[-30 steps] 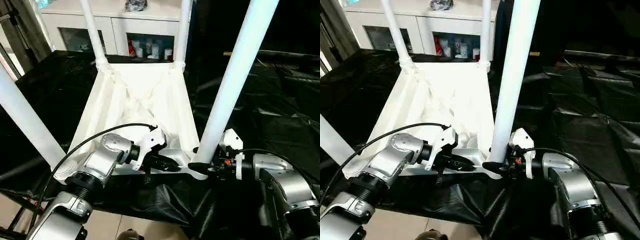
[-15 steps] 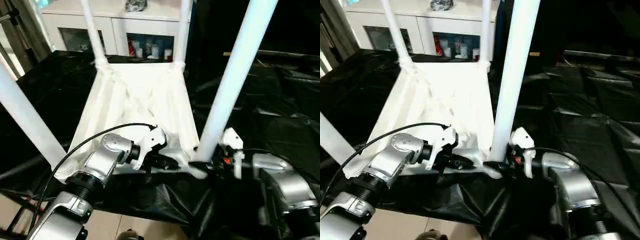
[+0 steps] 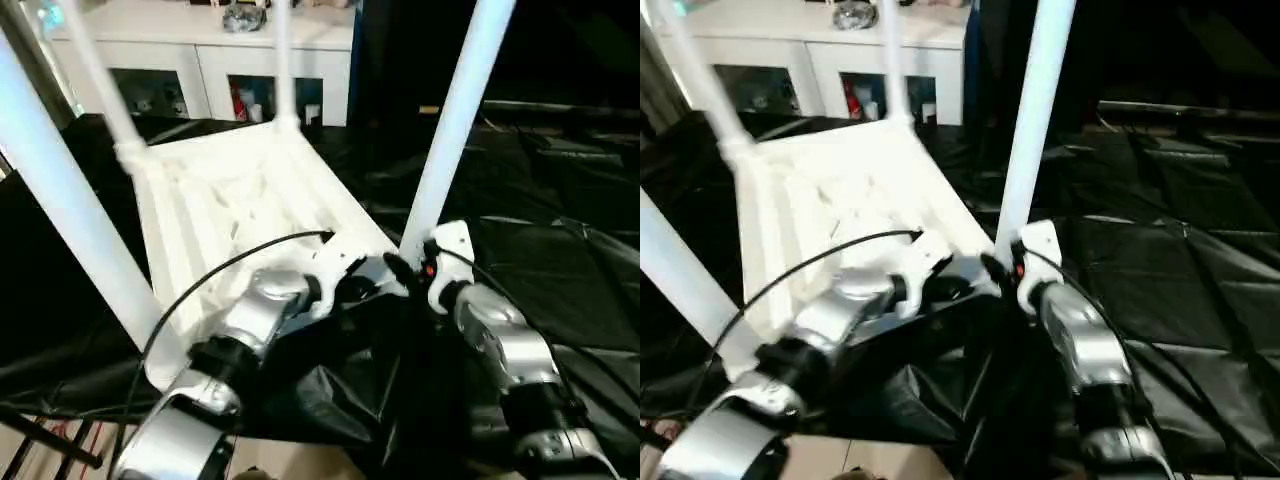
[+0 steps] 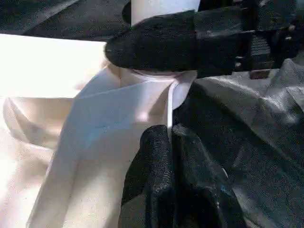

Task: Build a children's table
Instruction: Rotate leg to tighten

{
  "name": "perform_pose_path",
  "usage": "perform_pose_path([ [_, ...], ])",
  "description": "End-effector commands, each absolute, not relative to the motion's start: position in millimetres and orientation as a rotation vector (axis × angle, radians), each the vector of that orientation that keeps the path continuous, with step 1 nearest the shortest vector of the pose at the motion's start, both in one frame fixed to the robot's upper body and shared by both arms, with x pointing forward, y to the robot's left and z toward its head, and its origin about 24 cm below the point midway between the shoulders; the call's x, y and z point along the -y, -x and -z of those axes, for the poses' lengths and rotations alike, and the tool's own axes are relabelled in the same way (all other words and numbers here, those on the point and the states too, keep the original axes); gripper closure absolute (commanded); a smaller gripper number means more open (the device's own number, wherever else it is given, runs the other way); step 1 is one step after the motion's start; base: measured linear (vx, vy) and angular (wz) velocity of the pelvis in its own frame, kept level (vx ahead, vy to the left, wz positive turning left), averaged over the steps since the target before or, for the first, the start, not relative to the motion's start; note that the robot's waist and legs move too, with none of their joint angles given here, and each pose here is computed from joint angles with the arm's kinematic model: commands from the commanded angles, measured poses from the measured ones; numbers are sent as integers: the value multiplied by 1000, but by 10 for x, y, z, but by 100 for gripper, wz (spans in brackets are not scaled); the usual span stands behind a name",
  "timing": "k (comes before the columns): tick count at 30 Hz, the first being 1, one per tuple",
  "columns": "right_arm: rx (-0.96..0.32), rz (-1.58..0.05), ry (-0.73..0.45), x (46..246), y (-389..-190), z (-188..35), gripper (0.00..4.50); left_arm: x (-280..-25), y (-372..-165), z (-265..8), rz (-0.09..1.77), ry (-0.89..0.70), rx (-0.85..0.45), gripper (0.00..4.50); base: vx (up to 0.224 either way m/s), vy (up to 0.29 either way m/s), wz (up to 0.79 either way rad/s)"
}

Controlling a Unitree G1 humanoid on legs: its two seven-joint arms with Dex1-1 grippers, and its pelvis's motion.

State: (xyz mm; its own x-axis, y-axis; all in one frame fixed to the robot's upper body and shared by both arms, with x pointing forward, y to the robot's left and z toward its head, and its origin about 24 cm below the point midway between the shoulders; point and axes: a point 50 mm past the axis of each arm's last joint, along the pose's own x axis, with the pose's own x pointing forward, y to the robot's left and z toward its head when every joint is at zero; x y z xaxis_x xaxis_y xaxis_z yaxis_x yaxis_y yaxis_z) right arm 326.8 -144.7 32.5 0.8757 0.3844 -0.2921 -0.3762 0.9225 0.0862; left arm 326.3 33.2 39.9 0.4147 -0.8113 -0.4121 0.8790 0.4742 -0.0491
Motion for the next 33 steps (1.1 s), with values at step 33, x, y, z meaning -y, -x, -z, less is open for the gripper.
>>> perform_pose_path([
  [33,-526,-1332,97,1647,-2557,-373,189,-736,-2944,-631,1617,-190,-374,450,0,0,0],
])
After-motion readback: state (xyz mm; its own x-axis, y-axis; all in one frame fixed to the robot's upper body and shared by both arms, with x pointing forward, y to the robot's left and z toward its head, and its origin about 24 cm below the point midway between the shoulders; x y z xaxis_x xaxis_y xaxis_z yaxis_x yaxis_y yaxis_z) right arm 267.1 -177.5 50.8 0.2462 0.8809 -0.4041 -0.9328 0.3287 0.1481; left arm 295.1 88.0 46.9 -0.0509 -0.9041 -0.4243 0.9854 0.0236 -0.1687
